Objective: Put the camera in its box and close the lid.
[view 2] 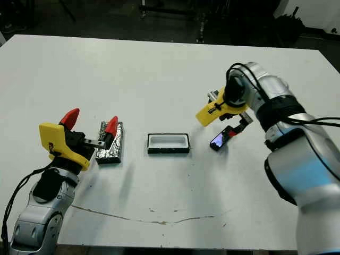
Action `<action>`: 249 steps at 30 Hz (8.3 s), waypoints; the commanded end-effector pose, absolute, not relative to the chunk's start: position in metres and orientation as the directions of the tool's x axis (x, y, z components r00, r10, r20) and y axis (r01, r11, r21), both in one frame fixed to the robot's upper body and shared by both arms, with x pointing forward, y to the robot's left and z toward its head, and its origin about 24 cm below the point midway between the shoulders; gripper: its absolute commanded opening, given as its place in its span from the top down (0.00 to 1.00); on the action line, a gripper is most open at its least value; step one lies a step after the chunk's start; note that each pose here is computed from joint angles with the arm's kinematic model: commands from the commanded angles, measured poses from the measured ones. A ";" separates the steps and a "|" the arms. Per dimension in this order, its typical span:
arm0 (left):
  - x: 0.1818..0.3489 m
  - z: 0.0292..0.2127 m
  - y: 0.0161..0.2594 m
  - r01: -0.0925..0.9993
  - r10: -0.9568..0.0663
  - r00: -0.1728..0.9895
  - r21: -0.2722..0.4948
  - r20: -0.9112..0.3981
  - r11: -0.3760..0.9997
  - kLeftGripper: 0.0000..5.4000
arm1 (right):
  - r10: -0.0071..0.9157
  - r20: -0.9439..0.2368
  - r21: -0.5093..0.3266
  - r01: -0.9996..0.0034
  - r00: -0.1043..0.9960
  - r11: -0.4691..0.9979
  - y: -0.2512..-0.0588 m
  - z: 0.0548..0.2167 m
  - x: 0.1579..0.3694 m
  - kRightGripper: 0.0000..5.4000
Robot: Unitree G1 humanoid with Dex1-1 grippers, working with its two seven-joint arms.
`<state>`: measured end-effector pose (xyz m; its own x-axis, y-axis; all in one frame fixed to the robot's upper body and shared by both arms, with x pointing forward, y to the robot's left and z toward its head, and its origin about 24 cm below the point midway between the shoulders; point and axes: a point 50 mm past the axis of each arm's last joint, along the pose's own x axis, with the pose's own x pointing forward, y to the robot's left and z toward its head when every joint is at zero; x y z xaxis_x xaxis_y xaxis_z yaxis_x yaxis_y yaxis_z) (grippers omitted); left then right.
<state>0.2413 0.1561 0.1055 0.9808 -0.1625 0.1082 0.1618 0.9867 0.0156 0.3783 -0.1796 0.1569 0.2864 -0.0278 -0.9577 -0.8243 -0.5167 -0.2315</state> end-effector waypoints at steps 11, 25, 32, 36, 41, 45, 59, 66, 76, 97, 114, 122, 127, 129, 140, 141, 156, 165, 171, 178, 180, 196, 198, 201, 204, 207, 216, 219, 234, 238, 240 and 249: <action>0.240 0.103 0.156 0.149 -0.151 0.985 0.021 0.088 0.989 0.00 | 0.014 -0.945 -0.295 -0.833 0.326 -0.469 -0.198 0.174 0.377 0.00; 0.240 0.102 0.157 0.150 -0.151 0.985 0.014 0.088 0.989 0.00 | -0.010 -0.973 -0.208 -0.894 0.231 -0.397 -0.200 0.154 0.374 0.03; 0.240 0.102 0.157 0.144 -0.145 0.986 0.021 0.087 0.989 0.00 | -0.012 -0.971 -0.214 -0.887 0.240 -0.410 -0.199 0.144 0.372 0.00; 0.239 0.102 0.157 0.146 -0.147 0.985 0.021 0.086 0.989 0.00 | -0.006 -0.974 -0.203 -0.892 0.225 -0.405 -0.200 0.141 0.371 0.00; 0.239 0.102 0.156 0.147 -0.147 0.985 0.012 0.087 0.989 0.00 | -0.022 -0.978 -0.184 -0.908 0.208 -0.376 -0.201 0.139 0.372 0.00; 0.239 0.103 0.156 0.149 -0.151 0.985 0.024 0.088 0.988 0.00 | 0.004 -0.977 -0.201 -0.905 0.215 -0.374 -0.201 0.137 0.371 0.00; 0.239 0.103 0.157 0.148 -0.148 0.985 0.015 0.086 0.989 0.00 | 0.006 -0.968 -0.228 -0.863 0.252 -0.452 -0.195 0.130 0.369 0.02; 0.239 0.103 0.157 0.144 -0.146 0.986 0.023 0.085 0.989 0.00 | -0.028 -0.972 -0.201 -0.890 0.233 -0.410 -0.196 0.122 0.370 0.01; 0.239 0.103 0.156 0.143 -0.144 0.986 0.016 0.086 0.990 0.00 | 0.003 -0.969 -0.216 -0.848 0.245 -0.483 -0.196 0.112 0.367 0.01; 0.238 0.102 0.154 0.148 -0.149 0.986 0.019 0.074 0.989 0.00 | 0.020 -0.980 -0.196 -0.935 0.199 -0.297 -0.196 0.106 0.369 0.36; 0.239 0.104 0.152 0.158 -0.157 0.983 -0.001 0.091 0.988 0.00 | 0.054 -0.975 -0.222 -0.909 0.217 -0.351 -0.196 0.113 0.369 0.69; 0.239 0.104 0.152 0.155 -0.155 0.984 0.000 0.085 0.988 0.00 | 0.045 -0.980 -0.196 -0.936 0.191 -0.294 -0.200 0.119 0.370 0.69; 0.239 0.103 0.152 0.157 -0.155 0.985 -0.014 0.082 0.988 0.00 | 0.068 -0.976 -0.220 -0.929 0.209 -0.297 -0.203 0.130 0.371 0.69; 0.239 0.103 0.152 0.154 -0.153 0.985 -0.006 0.082 0.988 0.00 | 0.095 -0.968 -0.251 -0.929 0.234 -0.273 -0.204 0.136 0.372 0.69; 0.239 0.102 0.149 0.161 -0.160 0.984 -0.011 0.078 0.987 0.00 | 0.339 -0.913 -0.252 -0.967 0.226 -0.032 -0.214 0.173 0.373 0.69; 0.239 0.102 0.149 0.158 -0.157 0.984 -0.006 0.080 0.987 0.00 | 0.351 -0.909 -0.246 -0.969 0.224 -0.018 -0.214 0.174 0.373 0.69; 0.239 0.104 0.148 0.155 -0.154 0.986 -0.013 0.071 0.988 0.00 | 0.510 -0.847 -0.086 -0.985 0.153 0.153 -0.184 0.176 0.366 0.69; 0.236 0.103 0.139 0.163 -0.161 0.985 -0.040 0.053 0.986 0.00 | 0.466 -0.877 -0.079 -0.992 0.118 0.102 -0.159 0.177 0.370 0.69; 0.234 0.101 0.132 0.141 -0.138 0.990 -0.061 0.039 0.988 0.00 | 0.445 -0.893 -0.068 -0.998 0.068 0.017 -0.137 0.182 0.368 0.69; 0.232 0.101 0.135 0.117 -0.115 0.992 -0.056 0.047 0.992 0.00 | 0.455 -0.890 -0.058 -0.997 0.028 -0.053 -0.113 0.189 0.365 0.69; 0.232 0.100 0.136 0.110 -0.108 0.993 -0.053 0.045 0.993 0.00 | 0.461 -0.887 -0.055 -0.996 0.017 -0.069 -0.108 0.189 0.364 0.69; 0.232 0.100 0.137 0.114 -0.111 0.993 -0.063 0.042 0.992 0.00 | 0.460 -0.888 -0.021 -0.998 -0.008 -0.057 -0.092 0.181 0.363 0.69; 0.232 0.100 0.137 0.112 -0.110 0.993 -0.057 0.042 0.992 0.00 | 0.459 -0.888 -0.006 -0.999 -0.015 -0.045 -0.092 0.179 0.364 0.69; 0.232 0.100 0.136 0.113 -0.111 0.993 -0.054 0.038 0.992 0.00 | 0.463 -0.886 0.011 -0.999 -0.027 -0.037 -0.091 0.175 0.364 0.69; 0.232 0.100 0.136 0.116 -0.115 0.993 -0.053 0.034 0.992 0.00 | 0.468 -0.883 0.009 -0.999 -0.028 -0.043 -0.090 0.172 0.364 0.69; 0.231 0.101 0.137 0.114 -0.112 0.993 -0.060 0.035 0.992 0.00 | 0.464 -0.886 0.001 -0.999 -0.019 -0.039 -0.089 0.171 0.365 0.69; 0.231 0.100 0.137 0.118 -0.115 0.992 -0.066 0.043 0.991 0.00 | 0.466 -0.885 0.011 -1.000 -0.019 -0.021 -0.091 0.165 0.365 0.69; 0.231 0.099 0.138 0.118 -0.115 0.992 -0.069 0.042 0.991 0.00 | 0.463 -0.886 0.011 -1.000 -0.018 -0.017 -0.091 0.163 0.365 0.69; 0.231 0.100 0.141 0.119 -0.116 0.993 -0.089 0.034 0.989 0.00 | 0.467 -0.884 0.015 -1.000 -0.024 -0.022 -0.091 0.152 0.363 0.69; 0.231 0.100 0.141 0.118 -0.115 0.993 -0.081 0.039 0.990 0.00 | 0.473 -0.880 0.015 -0.999 -0.028 -0.032 -0.091 0.151 0.363 0.69; 0.231 0.100 0.140 0.119 -0.116 0.993 -0.085 0.039 0.989 0.00 | 0.470 -0.882 0.012 -0.999 -0.028 -0.038 -0.091 0.151 0.362 0.69; 0.231 0.100 0.141 0.119 -0.116 0.992 -0.076 0.042 0.990 0.00 | 0.465 -0.885 0.008 -0.999 -0.027 -0.043 -0.091 0.148 0.362 0.69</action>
